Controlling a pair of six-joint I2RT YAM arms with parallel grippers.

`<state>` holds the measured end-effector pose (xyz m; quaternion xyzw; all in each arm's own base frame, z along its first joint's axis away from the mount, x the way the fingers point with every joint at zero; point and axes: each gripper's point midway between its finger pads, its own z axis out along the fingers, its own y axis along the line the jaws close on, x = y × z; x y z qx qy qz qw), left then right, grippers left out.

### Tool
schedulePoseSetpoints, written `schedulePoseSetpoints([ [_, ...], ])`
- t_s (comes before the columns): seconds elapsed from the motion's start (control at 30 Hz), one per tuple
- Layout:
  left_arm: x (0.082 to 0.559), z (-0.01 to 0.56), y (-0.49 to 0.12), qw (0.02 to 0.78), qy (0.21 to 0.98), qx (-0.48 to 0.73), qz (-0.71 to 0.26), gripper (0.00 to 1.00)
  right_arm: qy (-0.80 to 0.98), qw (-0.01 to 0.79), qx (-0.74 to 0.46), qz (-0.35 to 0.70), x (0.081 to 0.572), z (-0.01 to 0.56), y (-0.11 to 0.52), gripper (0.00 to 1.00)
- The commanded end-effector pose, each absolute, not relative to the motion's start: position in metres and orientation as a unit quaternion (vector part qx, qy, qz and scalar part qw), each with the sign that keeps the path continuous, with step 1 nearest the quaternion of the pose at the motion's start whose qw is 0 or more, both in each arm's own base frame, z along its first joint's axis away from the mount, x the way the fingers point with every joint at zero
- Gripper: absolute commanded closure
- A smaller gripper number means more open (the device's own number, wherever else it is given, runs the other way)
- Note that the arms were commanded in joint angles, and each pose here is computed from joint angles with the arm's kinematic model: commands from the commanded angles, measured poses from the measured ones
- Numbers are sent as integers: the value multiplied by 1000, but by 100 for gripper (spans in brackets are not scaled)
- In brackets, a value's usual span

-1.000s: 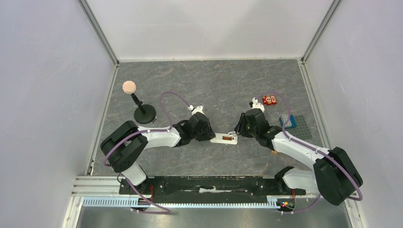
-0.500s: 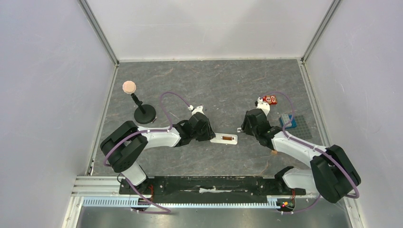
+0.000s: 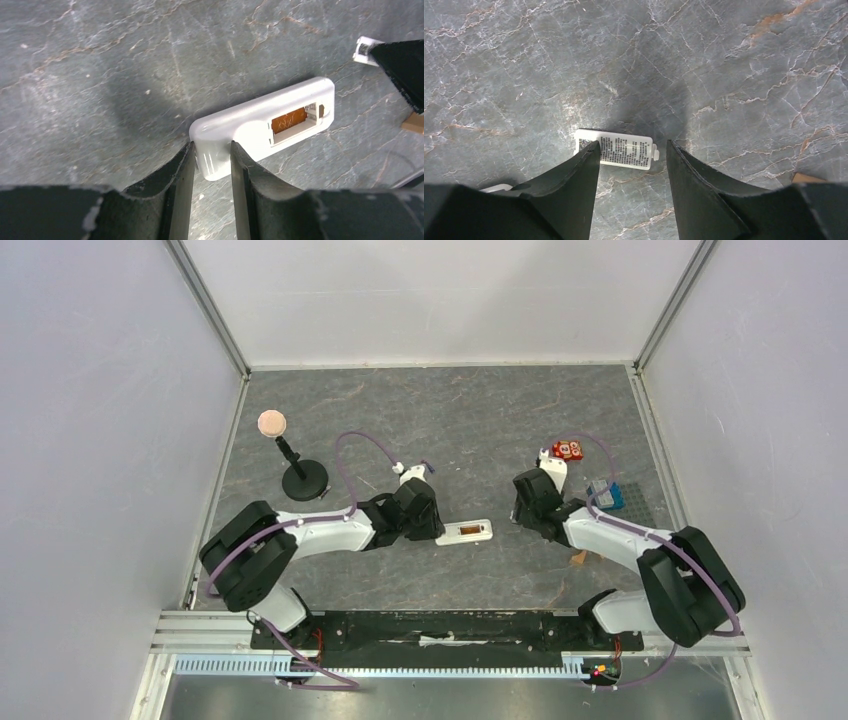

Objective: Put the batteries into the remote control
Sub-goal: Place the battery cover at the center of the board, then pick up the remote control from the center of the board.

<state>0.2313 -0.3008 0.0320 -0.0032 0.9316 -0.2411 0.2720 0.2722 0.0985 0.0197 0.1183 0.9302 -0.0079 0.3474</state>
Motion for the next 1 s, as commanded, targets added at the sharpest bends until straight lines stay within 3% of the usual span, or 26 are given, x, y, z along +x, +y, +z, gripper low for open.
schedulePoseSetpoints([
  [0.0, 232, 46, -282, 292, 934, 21, -203, 61, 935, 336, 98, -51, 271, 17, 86, 46],
  [0.23, 233, 79, -281, 322, 920, 35, -221, 56, 925, 365, 105, -21, 278, 45, 93, 43],
  [0.33, 234, 93, -279, 333, 914, 38, -226, 53, 919, 383, 91, 32, 282, 71, 110, 34],
  [0.57, 223, 112, -258, 353, 906, 24, -232, 48, 889, 382, -94, 235, 268, 121, 195, 19],
  [0.8, 210, 151, -213, 410, 883, -7, -229, 39, 837, 395, -288, 248, 260, 136, 236, 13],
  [0.97, 205, 182, -194, 449, 863, -1, -234, 31, 805, 353, -420, 225, 256, 115, 246, 12],
])
